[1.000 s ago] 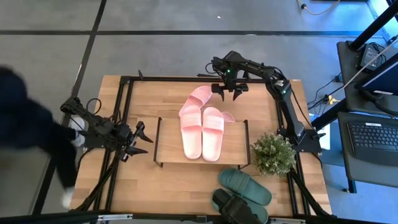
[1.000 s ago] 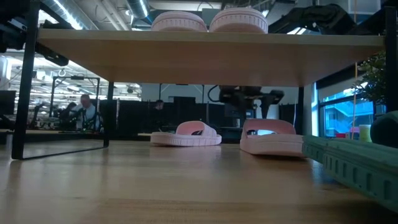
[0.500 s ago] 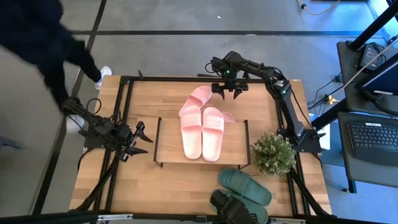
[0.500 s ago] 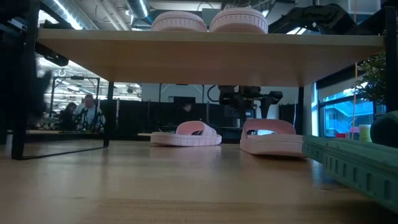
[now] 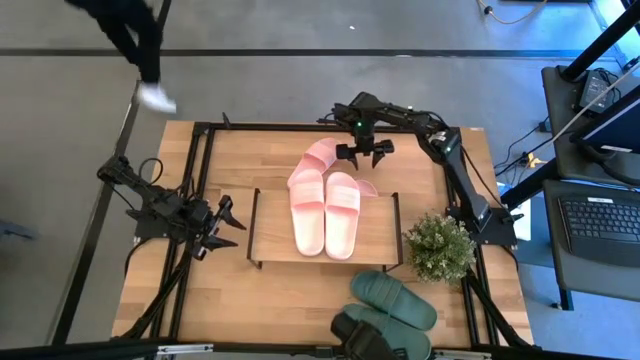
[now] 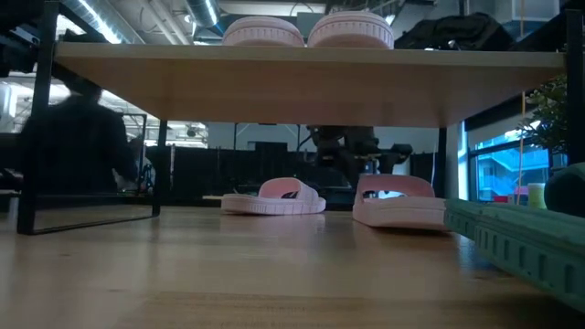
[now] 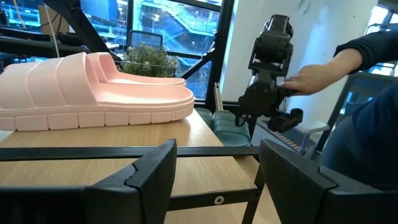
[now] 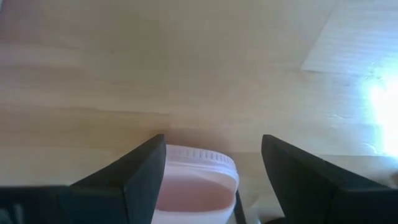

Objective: Pick and place slides into the shelf
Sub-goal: Adjust the pink slipper under the shelf

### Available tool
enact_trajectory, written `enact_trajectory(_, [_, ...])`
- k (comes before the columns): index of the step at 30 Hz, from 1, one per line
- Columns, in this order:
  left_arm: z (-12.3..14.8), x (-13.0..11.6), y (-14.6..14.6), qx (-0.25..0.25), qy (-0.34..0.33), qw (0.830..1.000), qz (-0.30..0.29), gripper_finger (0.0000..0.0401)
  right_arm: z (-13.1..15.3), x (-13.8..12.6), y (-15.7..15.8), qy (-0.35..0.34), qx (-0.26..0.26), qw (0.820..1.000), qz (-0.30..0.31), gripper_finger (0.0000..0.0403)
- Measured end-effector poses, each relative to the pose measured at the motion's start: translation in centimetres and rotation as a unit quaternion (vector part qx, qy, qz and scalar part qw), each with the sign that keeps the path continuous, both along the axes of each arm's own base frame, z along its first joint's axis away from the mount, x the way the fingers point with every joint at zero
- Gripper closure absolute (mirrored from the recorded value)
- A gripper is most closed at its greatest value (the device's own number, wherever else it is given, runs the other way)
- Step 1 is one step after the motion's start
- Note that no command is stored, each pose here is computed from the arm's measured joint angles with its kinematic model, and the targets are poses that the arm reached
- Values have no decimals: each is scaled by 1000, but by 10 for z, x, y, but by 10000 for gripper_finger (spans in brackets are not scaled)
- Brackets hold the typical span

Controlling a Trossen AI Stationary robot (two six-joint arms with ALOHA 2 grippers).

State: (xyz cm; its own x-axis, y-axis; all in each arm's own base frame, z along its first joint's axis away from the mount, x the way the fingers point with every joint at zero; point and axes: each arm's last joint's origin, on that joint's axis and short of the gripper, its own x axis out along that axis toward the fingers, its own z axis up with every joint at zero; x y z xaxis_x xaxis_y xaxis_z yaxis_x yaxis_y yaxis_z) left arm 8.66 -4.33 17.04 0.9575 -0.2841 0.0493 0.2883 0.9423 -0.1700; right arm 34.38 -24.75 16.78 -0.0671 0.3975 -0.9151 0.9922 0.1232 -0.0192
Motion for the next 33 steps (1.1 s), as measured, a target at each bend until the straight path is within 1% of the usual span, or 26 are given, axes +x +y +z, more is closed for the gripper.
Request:
enact_trajectory(3, [0, 0, 0, 0, 0, 1000, 0, 180, 0, -2, 3, 17, 4, 1000, 11, 137])
enact_trajectory(6, [0, 0, 0, 0, 0, 1000, 0, 180, 0, -3, 3, 36, -13, 999, 19, 137])
enact_trajectory(12, [0, 0, 0, 2, -1, 1000, 0, 180, 0, -3, 2, 37, -21, 999, 22, 137])
enact_trajectory(15, [0, 0, 0, 2, 0, 1000, 0, 180, -7, -4, 3, 39, -21, 999, 24, 137])
enact_trajectory(19, [0, 0, 0, 2, -1, 1000, 0, 180, -27, -8, 11, 34, 13, 999, 19, 137])
enact_trajectory(21, [0, 0, 0, 2, -1, 1000, 0, 180, -35, -7, 14, 29, 14, 999, 21, 137])
enact_trajectory(25, [0, 0, 0, 2, -1, 1000, 0, 180, -33, -3, 18, 21, 14, 999, 27, 137])
enact_trajectory(29, [0, 0, 0, 5, -2, 1000, 0, 180, -29, 1, 23, 11, 38, 999, 20, 137])
enact_trajectory(33, [0, 0, 0, 4, -1, 1000, 0, 180, -27, 2, 33, 32, 54, 998, 29, 137])
